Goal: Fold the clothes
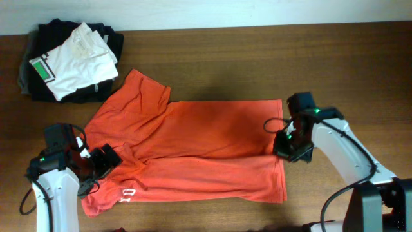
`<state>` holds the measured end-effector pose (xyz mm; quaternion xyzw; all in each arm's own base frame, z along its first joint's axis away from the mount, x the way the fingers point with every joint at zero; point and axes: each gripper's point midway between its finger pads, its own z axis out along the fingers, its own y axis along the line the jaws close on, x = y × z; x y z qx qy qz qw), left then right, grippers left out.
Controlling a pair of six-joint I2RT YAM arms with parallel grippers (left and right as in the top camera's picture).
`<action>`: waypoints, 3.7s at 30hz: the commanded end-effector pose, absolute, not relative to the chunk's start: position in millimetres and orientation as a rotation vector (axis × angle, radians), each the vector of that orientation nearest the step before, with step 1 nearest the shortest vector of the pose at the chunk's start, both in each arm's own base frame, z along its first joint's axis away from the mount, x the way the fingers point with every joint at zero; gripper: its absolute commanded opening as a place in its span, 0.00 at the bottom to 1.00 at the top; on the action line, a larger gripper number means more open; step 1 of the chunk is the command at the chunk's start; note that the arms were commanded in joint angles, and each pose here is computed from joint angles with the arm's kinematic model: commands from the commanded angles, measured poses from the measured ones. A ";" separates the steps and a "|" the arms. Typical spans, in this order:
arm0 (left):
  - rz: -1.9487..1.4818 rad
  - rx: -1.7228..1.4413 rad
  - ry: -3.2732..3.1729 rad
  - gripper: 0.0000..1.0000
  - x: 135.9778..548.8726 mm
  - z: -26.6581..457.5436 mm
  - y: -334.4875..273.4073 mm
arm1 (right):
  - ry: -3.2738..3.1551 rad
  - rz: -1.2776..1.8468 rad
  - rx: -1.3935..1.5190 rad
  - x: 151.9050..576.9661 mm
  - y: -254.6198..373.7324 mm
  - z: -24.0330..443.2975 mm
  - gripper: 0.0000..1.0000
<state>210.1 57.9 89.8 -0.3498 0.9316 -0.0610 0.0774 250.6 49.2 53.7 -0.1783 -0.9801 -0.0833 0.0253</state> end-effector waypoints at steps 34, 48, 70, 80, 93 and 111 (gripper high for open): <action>0.078 -1.145 3.027 0.11 213.6 44.8 52.8 | -2.984 -0.401 -0.474 211.9 120.2 6.4 0.04; 0.085 -1.433 3.041 0.15 203.1 1.1 86.9 | -2.877 -0.340 -0.741 211.1 81.5 -19.5 0.04; -0.196 -0.801 2.621 0.22 288.7 141.3 49.8 | -3.035 -0.272 -0.729 287.2 -12.1 138.7 0.09; -0.259 -0.108 2.240 1.00 406.0 201.9 -0.4 | -3.145 -0.273 -0.430 299.8 31.1 158.7 0.98; -0.035 -0.109 2.474 0.99 469.0 70.7 33.7 | -3.172 -0.181 -0.272 296.1 51.4 157.2 0.99; -0.027 -0.022 2.577 0.81 470.1 2.1 32.9 | -3.188 -0.183 -0.272 300.1 51.4 157.4 0.99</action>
